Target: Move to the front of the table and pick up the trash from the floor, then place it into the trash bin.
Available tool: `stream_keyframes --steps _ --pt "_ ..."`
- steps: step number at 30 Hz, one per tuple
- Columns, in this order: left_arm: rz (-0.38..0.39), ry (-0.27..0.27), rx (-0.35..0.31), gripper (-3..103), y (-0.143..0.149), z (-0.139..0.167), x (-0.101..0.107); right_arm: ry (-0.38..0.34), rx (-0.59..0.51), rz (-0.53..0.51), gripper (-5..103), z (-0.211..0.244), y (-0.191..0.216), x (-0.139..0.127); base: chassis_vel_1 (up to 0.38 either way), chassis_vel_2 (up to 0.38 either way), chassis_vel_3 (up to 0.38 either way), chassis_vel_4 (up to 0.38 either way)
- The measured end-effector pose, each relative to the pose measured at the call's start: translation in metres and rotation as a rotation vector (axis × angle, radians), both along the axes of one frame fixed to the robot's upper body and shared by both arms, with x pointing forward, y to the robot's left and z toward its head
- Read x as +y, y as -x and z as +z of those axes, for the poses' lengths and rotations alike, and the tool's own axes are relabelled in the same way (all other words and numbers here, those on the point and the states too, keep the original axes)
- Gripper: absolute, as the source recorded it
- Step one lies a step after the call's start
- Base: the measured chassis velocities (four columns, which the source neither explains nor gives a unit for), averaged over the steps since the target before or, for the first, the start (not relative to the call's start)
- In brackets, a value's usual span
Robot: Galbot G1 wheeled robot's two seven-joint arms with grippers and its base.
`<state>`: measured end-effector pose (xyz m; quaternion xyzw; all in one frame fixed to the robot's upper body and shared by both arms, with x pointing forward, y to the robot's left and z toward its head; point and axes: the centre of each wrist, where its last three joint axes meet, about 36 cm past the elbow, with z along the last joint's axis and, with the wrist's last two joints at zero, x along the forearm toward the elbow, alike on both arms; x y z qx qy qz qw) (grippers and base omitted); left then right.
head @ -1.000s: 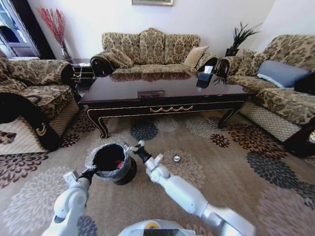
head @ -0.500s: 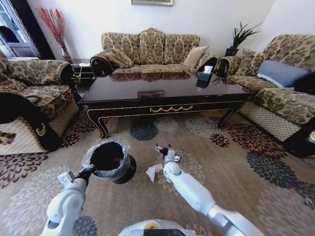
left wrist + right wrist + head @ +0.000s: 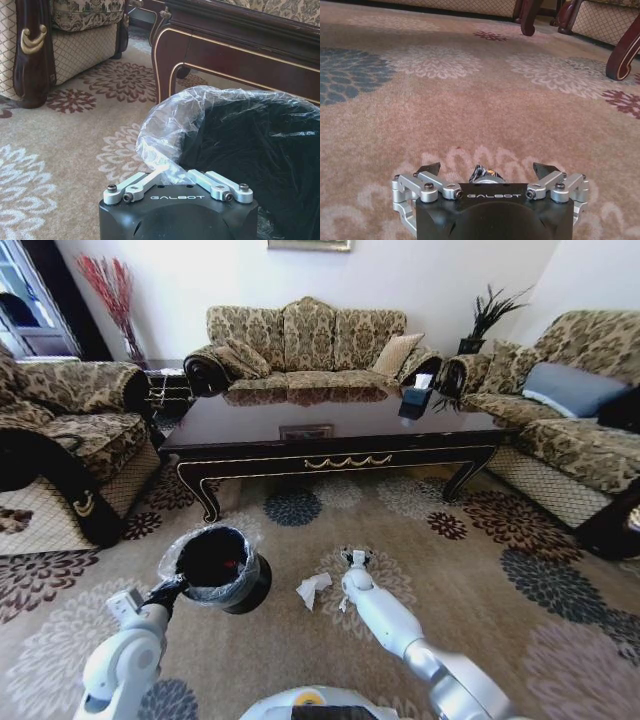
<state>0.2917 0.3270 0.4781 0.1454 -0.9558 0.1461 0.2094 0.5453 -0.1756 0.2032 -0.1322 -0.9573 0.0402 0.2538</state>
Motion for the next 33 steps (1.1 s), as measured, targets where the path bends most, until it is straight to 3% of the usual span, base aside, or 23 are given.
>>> stream_keyframes --steps 7,23,33 --pt "0.000 0.002 0.005 3 0.001 -0.001 0.000 -0.017 -0.018 0.022 100 -0.021 0.000 -0.010 0.000 0.000 0.000 0.000" --pt "-0.003 -0.012 -0.003 3 0.011 0.008 -0.003 0.060 -0.010 0.066 100 -0.044 0.004 -0.018 0.000 0.000 0.000 0.000" --pt "-0.003 -0.013 -0.001 3 0.016 0.009 -0.006 0.071 0.008 0.065 102 -0.051 0.008 -0.019 0.000 0.000 0.000 0.000"
